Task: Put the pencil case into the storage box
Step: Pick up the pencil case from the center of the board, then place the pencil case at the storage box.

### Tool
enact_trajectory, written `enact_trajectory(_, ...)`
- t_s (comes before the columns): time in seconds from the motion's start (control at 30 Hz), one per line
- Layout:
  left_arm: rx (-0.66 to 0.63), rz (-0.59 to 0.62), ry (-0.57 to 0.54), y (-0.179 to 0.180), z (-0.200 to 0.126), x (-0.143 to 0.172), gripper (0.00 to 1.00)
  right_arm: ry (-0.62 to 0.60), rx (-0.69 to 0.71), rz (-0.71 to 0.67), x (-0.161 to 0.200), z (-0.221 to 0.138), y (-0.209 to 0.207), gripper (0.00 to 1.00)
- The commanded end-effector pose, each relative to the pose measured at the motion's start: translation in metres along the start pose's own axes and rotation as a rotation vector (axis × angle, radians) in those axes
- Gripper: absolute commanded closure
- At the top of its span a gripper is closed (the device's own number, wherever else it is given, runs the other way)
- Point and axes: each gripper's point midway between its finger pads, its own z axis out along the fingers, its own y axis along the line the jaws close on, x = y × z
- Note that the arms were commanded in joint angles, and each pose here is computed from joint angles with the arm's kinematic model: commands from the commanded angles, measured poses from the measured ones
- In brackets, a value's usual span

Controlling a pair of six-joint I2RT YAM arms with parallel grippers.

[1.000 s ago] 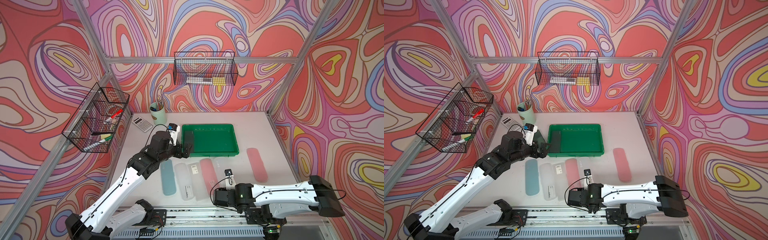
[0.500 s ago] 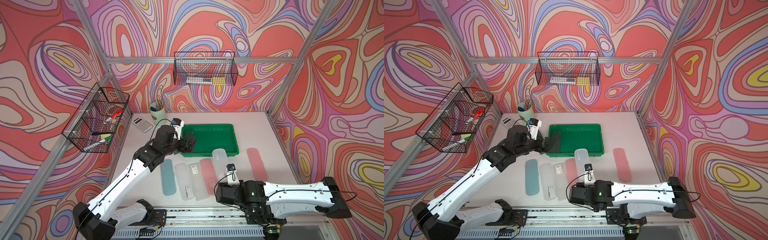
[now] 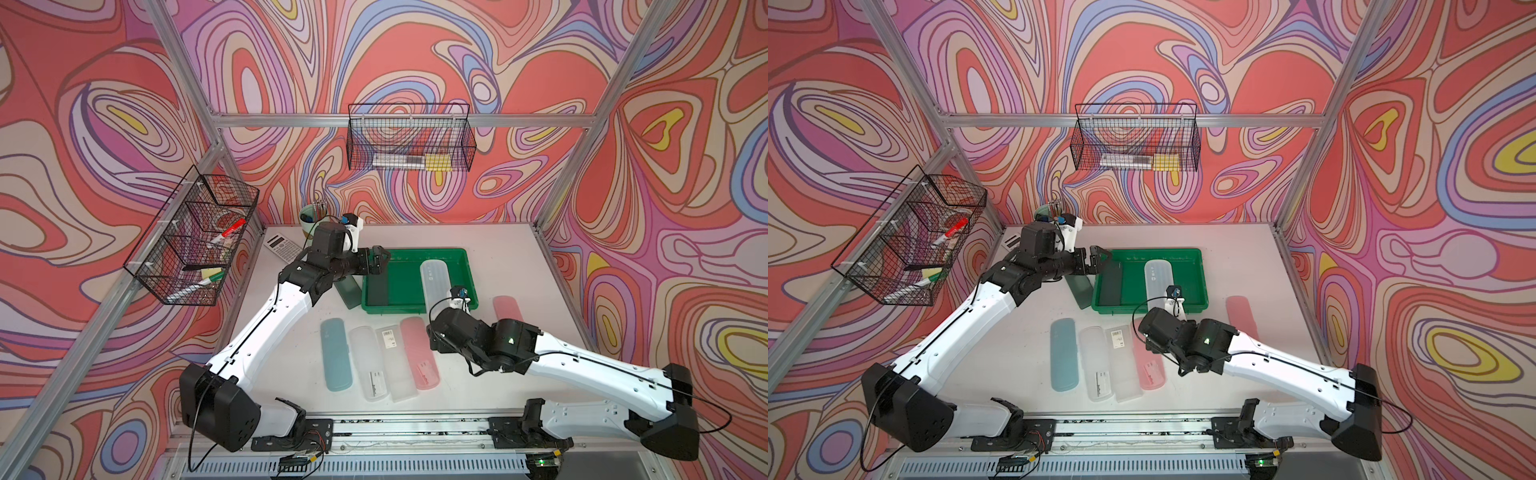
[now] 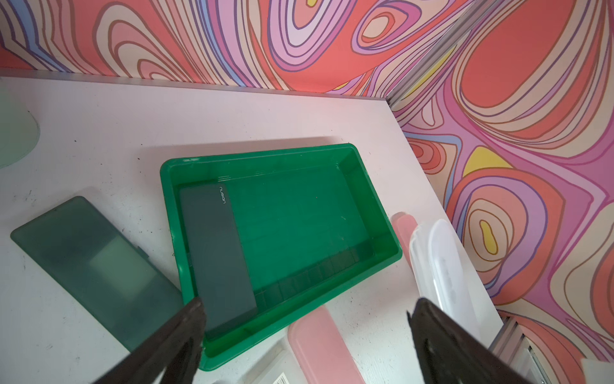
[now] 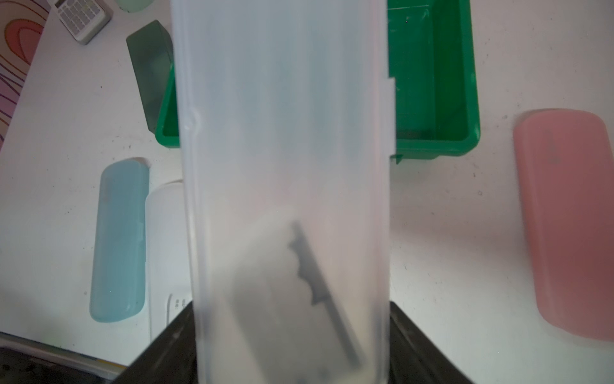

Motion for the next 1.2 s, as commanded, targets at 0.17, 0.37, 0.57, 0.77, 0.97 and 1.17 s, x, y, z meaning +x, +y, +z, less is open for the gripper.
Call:
enact_trajectory(0.17, 0.043, -0.011, 0.025, -0.006, 0.004, 0.005, 0.01, 0.049, -0.095, -0.080, -0.050, 0.050, 0.022, 0.36)
enact_trajectory(0.37, -0.048, 0.004, 0.030, 0.014, 0.003, 0.016, 0.01, 0.102, -0.144, -0.045, -0.076, 0.099, 0.036, 0.36)
enact_trajectory(0.57, -0.082, 0.003, 0.042, 0.028, 0.006, 0.020, 0.01, 0.126, -0.099, -0.001, -0.090, 0.153, 0.041, 0.38)
enact_trajectory(0.77, -0.084, 0.022, 0.037, 0.033, 0.014, 0.020, 0.01, 0.115, -0.052, 0.036, -0.088, 0.184, 0.037, 0.38)
enact_trajectory(0.97, -0.032, -0.012, 0.029, 0.032, 0.036, 0.012, 0.01, 0.122, 0.001, 0.046, -0.086, 0.205, 0.025, 0.38)
enact_trajectory(1.17, -0.052, -0.040, 0.056, 0.047, 0.053, 0.019, 0.01, 0.157, 0.001, 0.048, -0.075, 0.224, 0.024, 0.39)
